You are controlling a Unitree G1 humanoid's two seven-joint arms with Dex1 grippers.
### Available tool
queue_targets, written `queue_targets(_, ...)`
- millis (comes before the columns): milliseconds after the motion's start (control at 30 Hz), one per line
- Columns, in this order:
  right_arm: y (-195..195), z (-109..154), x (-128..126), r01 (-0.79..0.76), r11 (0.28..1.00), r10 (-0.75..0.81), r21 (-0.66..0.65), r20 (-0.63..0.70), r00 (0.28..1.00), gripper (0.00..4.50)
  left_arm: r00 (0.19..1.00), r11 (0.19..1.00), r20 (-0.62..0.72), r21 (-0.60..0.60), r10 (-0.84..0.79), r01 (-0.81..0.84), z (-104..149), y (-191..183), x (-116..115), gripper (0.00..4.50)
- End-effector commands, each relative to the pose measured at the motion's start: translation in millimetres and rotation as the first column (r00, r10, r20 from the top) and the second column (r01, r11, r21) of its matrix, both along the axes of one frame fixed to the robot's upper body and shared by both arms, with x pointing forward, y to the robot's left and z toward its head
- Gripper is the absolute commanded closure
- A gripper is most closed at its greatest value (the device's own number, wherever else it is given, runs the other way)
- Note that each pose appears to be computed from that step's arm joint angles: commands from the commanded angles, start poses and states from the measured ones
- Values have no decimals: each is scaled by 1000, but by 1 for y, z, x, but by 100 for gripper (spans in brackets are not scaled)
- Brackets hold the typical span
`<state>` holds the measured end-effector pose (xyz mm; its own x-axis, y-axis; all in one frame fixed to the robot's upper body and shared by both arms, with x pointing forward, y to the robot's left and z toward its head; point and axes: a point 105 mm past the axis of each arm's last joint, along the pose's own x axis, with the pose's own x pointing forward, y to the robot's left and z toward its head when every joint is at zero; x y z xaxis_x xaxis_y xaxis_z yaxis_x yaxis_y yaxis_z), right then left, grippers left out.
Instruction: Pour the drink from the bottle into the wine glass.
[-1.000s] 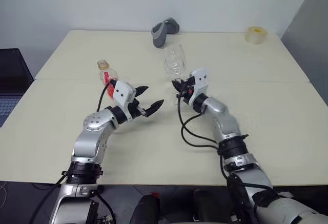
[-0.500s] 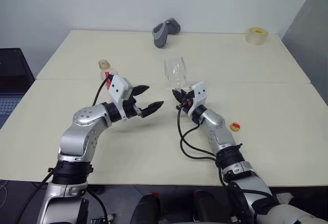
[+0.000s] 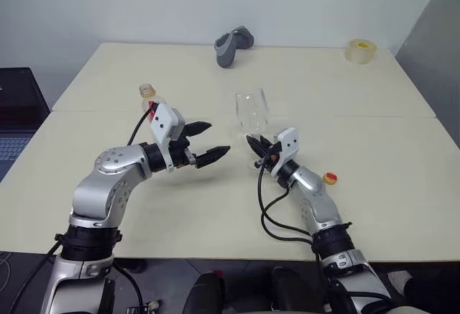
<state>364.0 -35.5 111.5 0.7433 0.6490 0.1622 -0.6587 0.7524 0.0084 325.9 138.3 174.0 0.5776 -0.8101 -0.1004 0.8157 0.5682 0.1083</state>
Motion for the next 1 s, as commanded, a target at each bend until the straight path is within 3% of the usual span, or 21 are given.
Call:
queue_targets(33,-5,-15,-6,-6,1000,4,-25,-49,999,430,999,1000,40,5,-29,28,11,-1,-7,0)
queue_targets(800,-31,-38,-40,-98,973,86,-210,-64,994,430,976,973,-42,79,-215,218,-7,-13,-34,0)
queue_targets(967,-31,-37,-40,-94,976,80,-196,-74,994,430,975,970,-32,92,-221,223,-9,-12,-33,0)
queue_targets(1000,-30,-36,-40,-94,977,81,-191,-73,994,356,975,970,-27,96,-222,224,-9,-12,-33,0)
